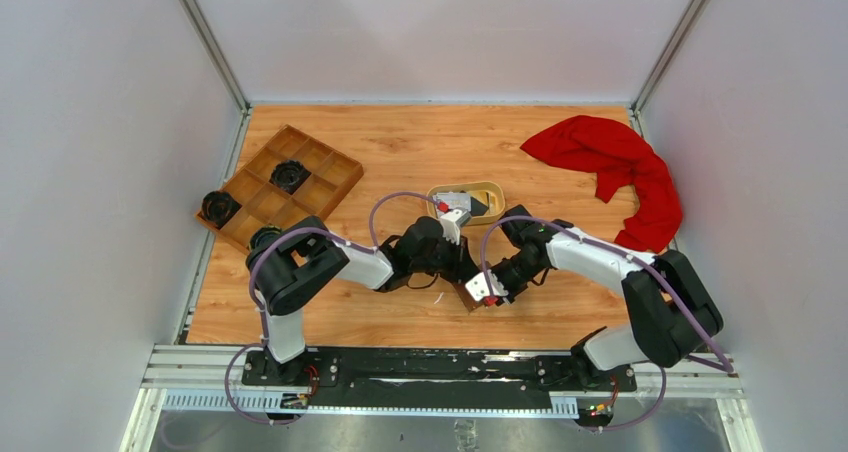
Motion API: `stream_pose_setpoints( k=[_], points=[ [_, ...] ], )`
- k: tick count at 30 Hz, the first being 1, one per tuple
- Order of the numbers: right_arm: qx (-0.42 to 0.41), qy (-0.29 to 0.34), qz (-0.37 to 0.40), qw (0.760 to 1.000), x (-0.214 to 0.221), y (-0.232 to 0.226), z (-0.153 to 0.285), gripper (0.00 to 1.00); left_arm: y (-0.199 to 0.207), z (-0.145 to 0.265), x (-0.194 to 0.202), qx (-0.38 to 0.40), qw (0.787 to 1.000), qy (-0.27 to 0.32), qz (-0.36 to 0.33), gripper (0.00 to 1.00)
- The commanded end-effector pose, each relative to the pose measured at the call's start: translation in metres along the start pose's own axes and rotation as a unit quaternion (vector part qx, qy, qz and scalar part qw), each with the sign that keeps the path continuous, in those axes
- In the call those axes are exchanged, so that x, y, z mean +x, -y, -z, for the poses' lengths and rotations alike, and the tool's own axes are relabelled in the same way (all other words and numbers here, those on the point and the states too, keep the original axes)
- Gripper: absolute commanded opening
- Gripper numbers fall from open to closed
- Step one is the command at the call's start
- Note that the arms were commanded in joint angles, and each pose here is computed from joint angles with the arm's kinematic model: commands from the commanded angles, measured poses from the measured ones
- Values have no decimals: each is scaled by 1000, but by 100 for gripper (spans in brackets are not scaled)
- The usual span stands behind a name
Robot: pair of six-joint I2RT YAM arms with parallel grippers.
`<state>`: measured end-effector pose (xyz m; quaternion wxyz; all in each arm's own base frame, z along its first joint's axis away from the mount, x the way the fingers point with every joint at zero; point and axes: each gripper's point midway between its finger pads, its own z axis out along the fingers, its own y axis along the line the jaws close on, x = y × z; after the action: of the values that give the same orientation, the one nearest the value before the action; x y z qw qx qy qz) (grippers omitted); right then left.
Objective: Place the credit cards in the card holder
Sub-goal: Close the card holder at the center of the board.
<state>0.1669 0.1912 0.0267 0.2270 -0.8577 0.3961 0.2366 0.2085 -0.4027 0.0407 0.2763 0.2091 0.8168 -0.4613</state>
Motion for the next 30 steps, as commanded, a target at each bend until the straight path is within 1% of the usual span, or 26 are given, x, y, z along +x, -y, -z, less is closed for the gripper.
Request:
stream_pose_setpoints(
  k=[1,13,30],
  points=[
    [-20,-27,-8,999,10,-6,-4,25,1,3,19,-4,1000,-24,6,0],
    [-24,-33,-16,999,12,-6,-5,23,-1,3,24,-11,1000,-27,12,0],
    [-32,-42,-25,998,15,-6,-8,21,-9,5,44,-29,999,-39,21,0]
  ],
)
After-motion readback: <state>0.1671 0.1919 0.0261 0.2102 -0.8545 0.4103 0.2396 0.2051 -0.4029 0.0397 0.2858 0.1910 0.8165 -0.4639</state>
